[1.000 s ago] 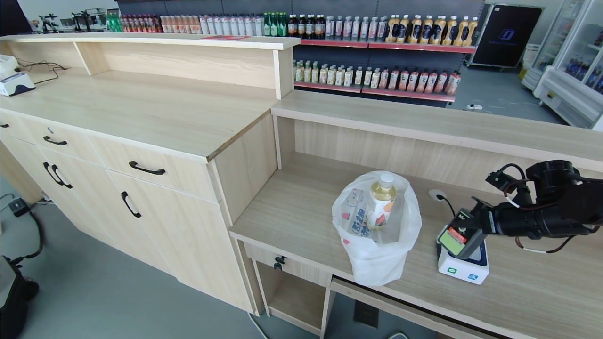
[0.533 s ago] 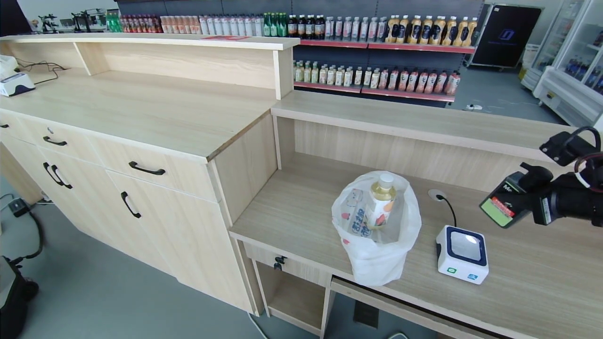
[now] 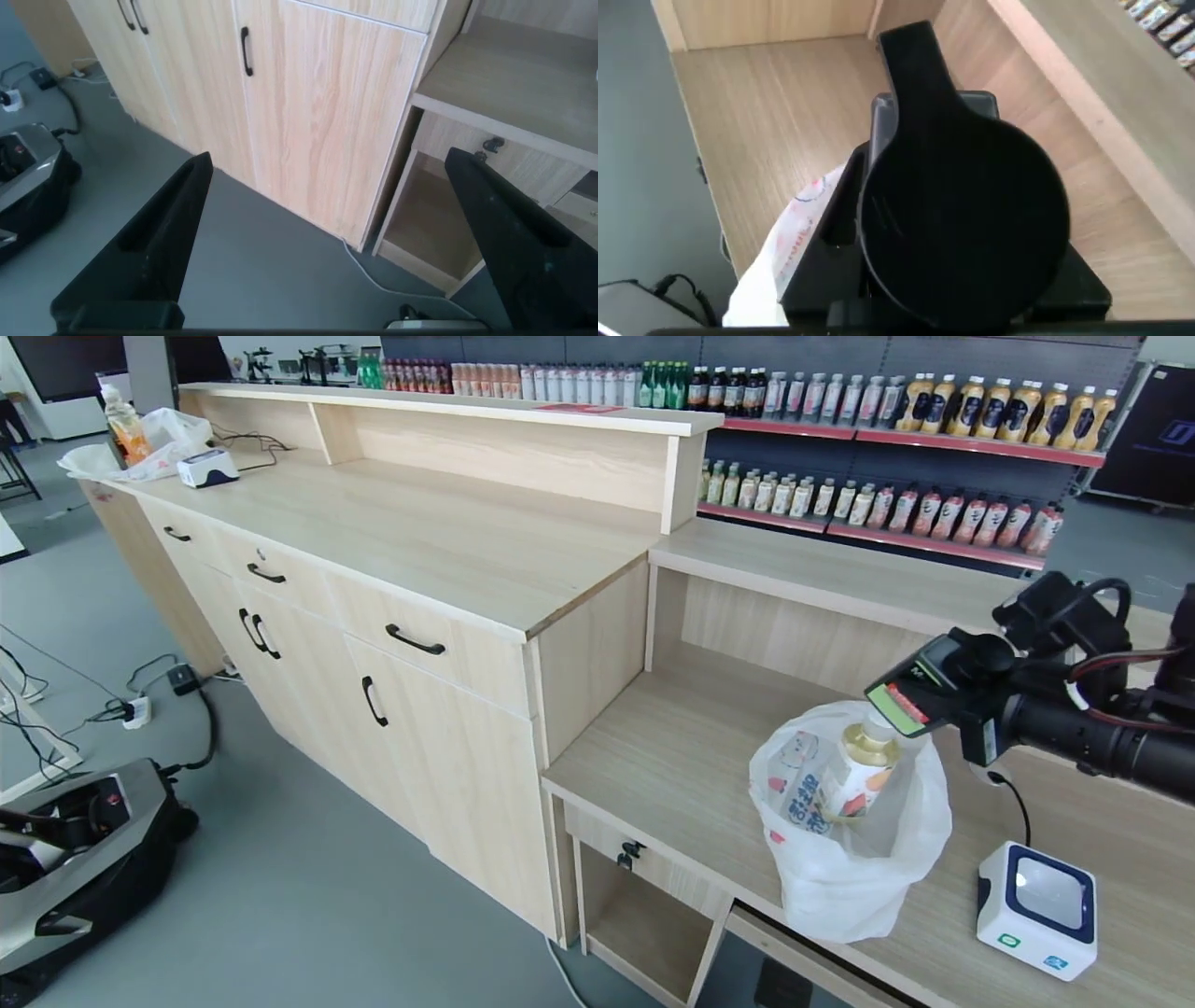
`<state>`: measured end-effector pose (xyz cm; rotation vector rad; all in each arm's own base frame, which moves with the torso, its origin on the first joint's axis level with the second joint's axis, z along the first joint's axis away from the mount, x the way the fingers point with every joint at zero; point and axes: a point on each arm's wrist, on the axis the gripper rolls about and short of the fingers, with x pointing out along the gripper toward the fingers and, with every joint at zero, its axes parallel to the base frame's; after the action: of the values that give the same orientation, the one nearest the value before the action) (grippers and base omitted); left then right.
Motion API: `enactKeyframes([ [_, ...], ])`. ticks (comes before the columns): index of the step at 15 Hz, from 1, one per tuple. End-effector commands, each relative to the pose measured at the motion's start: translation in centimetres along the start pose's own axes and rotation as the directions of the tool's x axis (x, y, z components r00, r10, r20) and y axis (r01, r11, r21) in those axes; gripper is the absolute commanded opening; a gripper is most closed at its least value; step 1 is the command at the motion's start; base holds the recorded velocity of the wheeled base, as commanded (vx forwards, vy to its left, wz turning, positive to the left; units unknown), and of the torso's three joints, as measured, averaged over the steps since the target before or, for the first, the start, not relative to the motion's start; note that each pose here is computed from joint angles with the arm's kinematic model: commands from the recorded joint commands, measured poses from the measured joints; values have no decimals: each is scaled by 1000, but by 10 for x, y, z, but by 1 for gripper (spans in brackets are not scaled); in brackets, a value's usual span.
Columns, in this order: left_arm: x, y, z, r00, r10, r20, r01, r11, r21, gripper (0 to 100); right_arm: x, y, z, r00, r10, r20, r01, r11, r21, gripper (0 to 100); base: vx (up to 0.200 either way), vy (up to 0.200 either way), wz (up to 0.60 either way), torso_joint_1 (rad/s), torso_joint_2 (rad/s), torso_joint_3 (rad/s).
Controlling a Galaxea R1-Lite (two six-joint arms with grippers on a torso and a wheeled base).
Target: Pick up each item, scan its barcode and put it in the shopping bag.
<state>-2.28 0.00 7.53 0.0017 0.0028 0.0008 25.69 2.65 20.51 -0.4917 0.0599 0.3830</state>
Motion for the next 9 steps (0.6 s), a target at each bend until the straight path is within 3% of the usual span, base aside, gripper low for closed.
enactKeyframes([
  [1, 0, 0, 0, 1000, -1, 0, 1, 1000, 0, 100, 47, 20, -42, 984, 111, -138, -105, 993, 50, 0, 0, 0, 0, 0, 0, 0],
  [3, 0, 0, 0, 1000, -1, 0, 1, 1000, 0, 100, 58, 24, -55, 976, 132, -175, -121, 990, 74, 0, 0, 0, 0, 0, 0, 0],
  [5, 0, 0, 0, 1000, -1, 0, 1, 1000, 0, 100, 75, 33, -88, 949, 177, -261, -150, 981, 120, 0, 0, 0, 0, 0, 0, 0],
  [9, 0, 0, 0, 1000, -1, 0, 1, 1000, 0, 100, 88, 44, -114, 927, 219, -305, -181, 972, 147, 0, 0, 0, 0, 0, 0, 0],
])
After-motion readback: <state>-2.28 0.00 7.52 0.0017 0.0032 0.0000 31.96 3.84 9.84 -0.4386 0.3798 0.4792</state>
